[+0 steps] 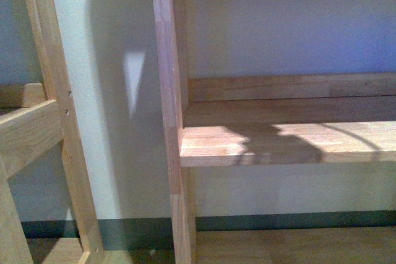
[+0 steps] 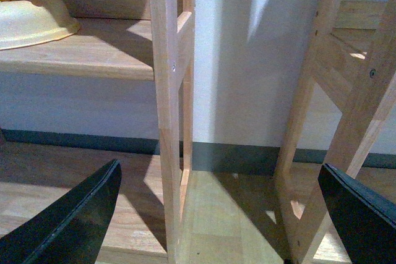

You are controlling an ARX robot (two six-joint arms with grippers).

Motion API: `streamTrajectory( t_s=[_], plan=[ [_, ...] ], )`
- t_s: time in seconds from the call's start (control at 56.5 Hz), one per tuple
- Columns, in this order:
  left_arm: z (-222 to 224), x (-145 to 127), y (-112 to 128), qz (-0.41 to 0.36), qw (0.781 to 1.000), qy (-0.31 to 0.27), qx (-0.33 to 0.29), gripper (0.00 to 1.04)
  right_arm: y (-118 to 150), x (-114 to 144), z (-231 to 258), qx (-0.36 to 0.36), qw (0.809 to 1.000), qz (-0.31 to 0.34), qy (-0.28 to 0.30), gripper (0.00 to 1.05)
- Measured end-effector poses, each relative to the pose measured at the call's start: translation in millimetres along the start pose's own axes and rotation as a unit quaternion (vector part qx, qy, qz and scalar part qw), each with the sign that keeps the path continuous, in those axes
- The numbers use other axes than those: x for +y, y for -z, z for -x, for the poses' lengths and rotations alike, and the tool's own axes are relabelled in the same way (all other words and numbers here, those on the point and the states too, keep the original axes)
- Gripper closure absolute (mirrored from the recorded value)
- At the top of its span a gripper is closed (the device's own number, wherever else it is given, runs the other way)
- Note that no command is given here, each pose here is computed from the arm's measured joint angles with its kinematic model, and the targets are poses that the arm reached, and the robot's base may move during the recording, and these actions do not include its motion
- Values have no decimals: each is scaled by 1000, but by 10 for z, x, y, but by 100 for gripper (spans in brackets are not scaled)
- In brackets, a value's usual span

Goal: Put away toys

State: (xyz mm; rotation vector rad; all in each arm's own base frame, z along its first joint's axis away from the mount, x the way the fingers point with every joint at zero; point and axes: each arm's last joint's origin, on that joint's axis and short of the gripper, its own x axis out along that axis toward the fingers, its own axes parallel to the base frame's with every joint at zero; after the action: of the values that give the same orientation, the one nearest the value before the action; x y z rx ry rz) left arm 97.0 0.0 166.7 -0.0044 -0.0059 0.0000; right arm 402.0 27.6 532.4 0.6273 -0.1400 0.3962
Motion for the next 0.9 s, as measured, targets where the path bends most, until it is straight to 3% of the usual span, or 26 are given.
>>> streamTrajectory(
  t_s=[0.159,0.531,0.725,0.902],
  plan=[
    [0,0,0,0,1000,0,0,6,64,-124,-83,1,1000,-14,2,86],
    [0,0,0,0,1000,0,0,6,85,-125,-115,1,999,-40,-22,85],
    [0,0,0,0,1000,0,0,6,102,-108,-126,3,999,-47,-26,55],
    [0,0,0,0,1000,0,0,6,64,-41,-110,-2,999,-45,-31,19]
  ],
)
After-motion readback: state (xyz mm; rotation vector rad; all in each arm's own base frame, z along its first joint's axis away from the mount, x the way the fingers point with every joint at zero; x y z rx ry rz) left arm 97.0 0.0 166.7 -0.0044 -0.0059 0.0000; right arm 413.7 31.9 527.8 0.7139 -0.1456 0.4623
